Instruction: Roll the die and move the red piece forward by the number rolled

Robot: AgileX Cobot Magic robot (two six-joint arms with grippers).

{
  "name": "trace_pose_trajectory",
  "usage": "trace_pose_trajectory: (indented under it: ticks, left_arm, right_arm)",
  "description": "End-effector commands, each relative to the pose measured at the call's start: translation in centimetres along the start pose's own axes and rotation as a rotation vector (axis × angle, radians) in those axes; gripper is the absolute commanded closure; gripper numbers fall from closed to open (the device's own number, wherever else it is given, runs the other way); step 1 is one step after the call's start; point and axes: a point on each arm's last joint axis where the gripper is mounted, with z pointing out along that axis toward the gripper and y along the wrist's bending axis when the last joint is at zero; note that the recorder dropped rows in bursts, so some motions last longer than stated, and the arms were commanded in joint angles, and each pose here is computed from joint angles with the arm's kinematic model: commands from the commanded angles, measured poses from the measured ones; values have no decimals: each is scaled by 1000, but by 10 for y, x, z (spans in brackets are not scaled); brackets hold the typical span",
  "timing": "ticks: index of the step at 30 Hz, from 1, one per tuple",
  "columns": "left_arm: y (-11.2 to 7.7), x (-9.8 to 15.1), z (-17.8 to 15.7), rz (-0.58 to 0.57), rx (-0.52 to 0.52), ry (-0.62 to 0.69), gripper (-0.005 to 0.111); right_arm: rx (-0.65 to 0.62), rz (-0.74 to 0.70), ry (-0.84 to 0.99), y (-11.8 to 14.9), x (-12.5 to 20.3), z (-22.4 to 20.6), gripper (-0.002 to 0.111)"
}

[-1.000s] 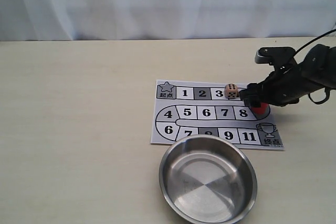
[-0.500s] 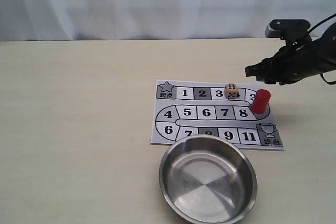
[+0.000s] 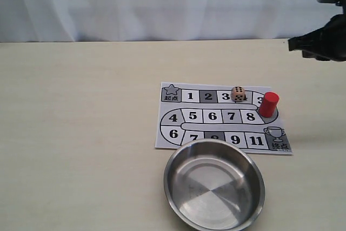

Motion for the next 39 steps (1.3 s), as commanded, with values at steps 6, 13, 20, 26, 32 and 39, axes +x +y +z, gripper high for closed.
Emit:
trace_pose_trajectory:
  ticks: [6,13,20,26,32,39]
  left_arm:
    - [0,-3,0,-3,1,-16,107]
    - [0,-3,0,-3,1,-19,107]
    - [0,-3,0,-3,1,-19,107]
    - [0,-3,0,-3,1,-19,107]
    - [0,-3,0,-3,1,-16,107]
    - [0,-3,0,-3,1,-16,107]
  right_arm:
    - [96,-170,87,-18,5,-39,104]
    - [107,-149,100,-10,8,-86,104]
    - [114,-134,-112,12,13,-182,104]
    - [125,-158,-393,38,46,-281,104]
    - [140,-186,-561,54,86,-337,104]
    - [159,-215,-760,70,136,-385,104]
